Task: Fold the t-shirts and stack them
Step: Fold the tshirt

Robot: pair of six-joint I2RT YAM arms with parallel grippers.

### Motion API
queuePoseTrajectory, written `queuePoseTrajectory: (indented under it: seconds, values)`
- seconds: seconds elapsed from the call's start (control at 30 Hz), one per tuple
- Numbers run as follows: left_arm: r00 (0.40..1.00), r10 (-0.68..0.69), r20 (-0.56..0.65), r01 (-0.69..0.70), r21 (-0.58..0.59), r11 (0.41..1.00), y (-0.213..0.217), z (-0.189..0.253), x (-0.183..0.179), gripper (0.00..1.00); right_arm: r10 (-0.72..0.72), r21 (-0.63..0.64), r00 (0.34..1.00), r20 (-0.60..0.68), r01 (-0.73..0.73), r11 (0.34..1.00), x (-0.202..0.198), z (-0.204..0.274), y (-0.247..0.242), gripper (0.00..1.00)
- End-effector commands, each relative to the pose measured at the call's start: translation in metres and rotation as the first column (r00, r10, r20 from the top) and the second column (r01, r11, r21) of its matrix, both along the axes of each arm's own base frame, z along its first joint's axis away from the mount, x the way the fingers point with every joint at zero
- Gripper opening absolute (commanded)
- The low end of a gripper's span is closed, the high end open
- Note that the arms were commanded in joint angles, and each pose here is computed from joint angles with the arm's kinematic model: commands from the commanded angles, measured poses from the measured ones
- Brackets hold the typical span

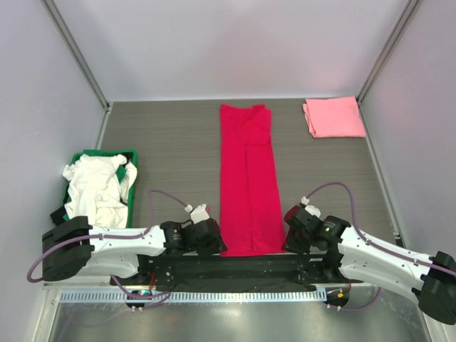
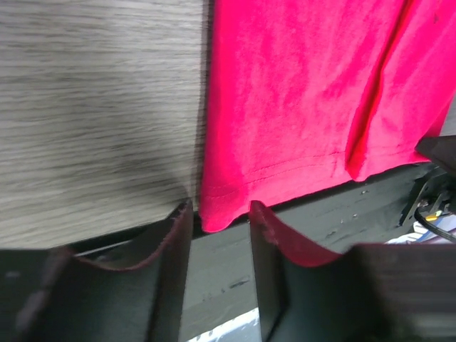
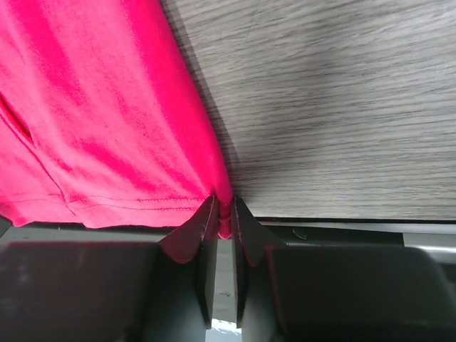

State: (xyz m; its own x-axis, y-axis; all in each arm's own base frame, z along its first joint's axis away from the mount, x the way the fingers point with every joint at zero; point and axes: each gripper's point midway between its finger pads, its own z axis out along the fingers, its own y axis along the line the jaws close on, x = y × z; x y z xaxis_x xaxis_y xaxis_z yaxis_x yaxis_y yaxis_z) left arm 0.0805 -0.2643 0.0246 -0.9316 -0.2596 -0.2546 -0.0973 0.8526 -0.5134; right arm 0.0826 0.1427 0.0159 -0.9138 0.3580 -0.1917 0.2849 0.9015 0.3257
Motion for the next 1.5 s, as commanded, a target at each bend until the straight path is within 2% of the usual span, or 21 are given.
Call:
queuePoseTrajectory:
  seconds: [0.0,0.03,0.1,0.13,0.17,0.2,0.33,0.5,0.6,0.67,0.77,0.93,1.07,1.1,1.23,1.47]
  values:
    - [1.0,-0.001,0.014,0.001,0.002,1.0,-0.003,-0.005,0.001,0.37,-0.015,-0.01,1.0,0.005,0.015,1.0,0.0,-0.003,-0.003,0.17]
    - [1.0,-0.003,0.017,0.003,0.002,1.0,-0.004,-0.004,0.002,0.28,-0.014,-0.012,1.0,0.005,0.014,1.0,0.0,-0.003,-0.003,0.15]
    - [1.0,-0.006,0.022,0.006,-0.004,1.0,-0.008,-0.002,0.003,0.16,-0.012,-0.008,1.0,0.011,0.012,1.0,0.002,-0.001,-0.001,0.07]
    - [1.0,-0.009,0.026,0.009,-0.005,1.0,-0.009,0.0,0.003,0.03,-0.012,-0.005,1.0,0.018,0.012,1.0,0.003,0.002,0.0,0.05]
    - [0.999,-0.013,0.033,0.013,-0.013,1.0,-0.012,0.003,0.004,0.0,-0.011,-0.003,1.0,0.027,0.011,1.0,0.005,0.004,0.001,0.01]
    - [0.999,-0.018,0.049,0.02,-0.032,0.999,-0.018,0.012,0.007,0.0,-0.011,0.011,0.999,0.048,0.011,1.0,0.01,0.012,0.005,0.01]
    - [0.995,-0.003,0.103,0.002,0.009,1.0,-0.015,0.036,0.02,0.0,-0.025,-0.004,0.989,0.144,0.026,1.0,0.032,0.04,0.007,0.01]
    - [0.985,0.017,0.17,-0.016,-0.004,1.0,-0.014,0.07,0.049,0.0,-0.049,-0.037,0.94,0.337,0.065,0.997,0.078,0.095,0.012,0.01]
    - [0.98,0.036,0.197,-0.03,-0.032,0.999,-0.012,0.091,0.075,0.0,-0.012,-0.109,0.917,0.398,0.061,0.992,0.105,0.12,0.018,0.01]
    - [0.973,0.054,0.225,-0.048,-0.033,0.998,-0.01,0.106,0.1,0.0,0.025,-0.191,0.918,0.395,0.055,0.98,0.123,0.12,0.018,0.01]
    - [0.967,0.06,0.249,-0.058,-0.016,0.998,-0.006,0.122,0.133,0.0,0.034,-0.229,0.902,0.43,0.072,0.971,0.162,0.143,0.022,0.01]
    - [0.963,0.092,0.252,-0.094,-0.005,0.996,0.001,0.133,0.19,0.0,0.03,-0.225,0.891,0.452,0.081,0.971,0.224,0.155,0.02,0.01]
    - [0.966,0.088,0.244,-0.093,0.011,0.996,-0.002,0.13,0.229,0.0,0.056,-0.251,0.891,0.45,0.066,0.966,0.267,0.153,0.019,0.01]
    - [0.971,0.094,0.221,-0.104,0.03,0.994,0.001,0.118,0.239,0.0,0.073,-0.265,0.891,0.447,0.054,0.963,0.28,0.152,0.021,0.01]
    - [0.966,0.108,0.234,-0.116,0.022,0.993,-0.001,0.12,0.272,0.0,0.086,-0.281,0.899,0.429,0.042,0.959,0.309,0.141,0.02,0.01]
    - [0.98,0.072,0.185,-0.071,-0.007,0.997,-0.014,0.102,0.3,0.0,0.08,-0.264,0.919,0.385,0.027,0.964,0.335,0.113,0.014,0.01]
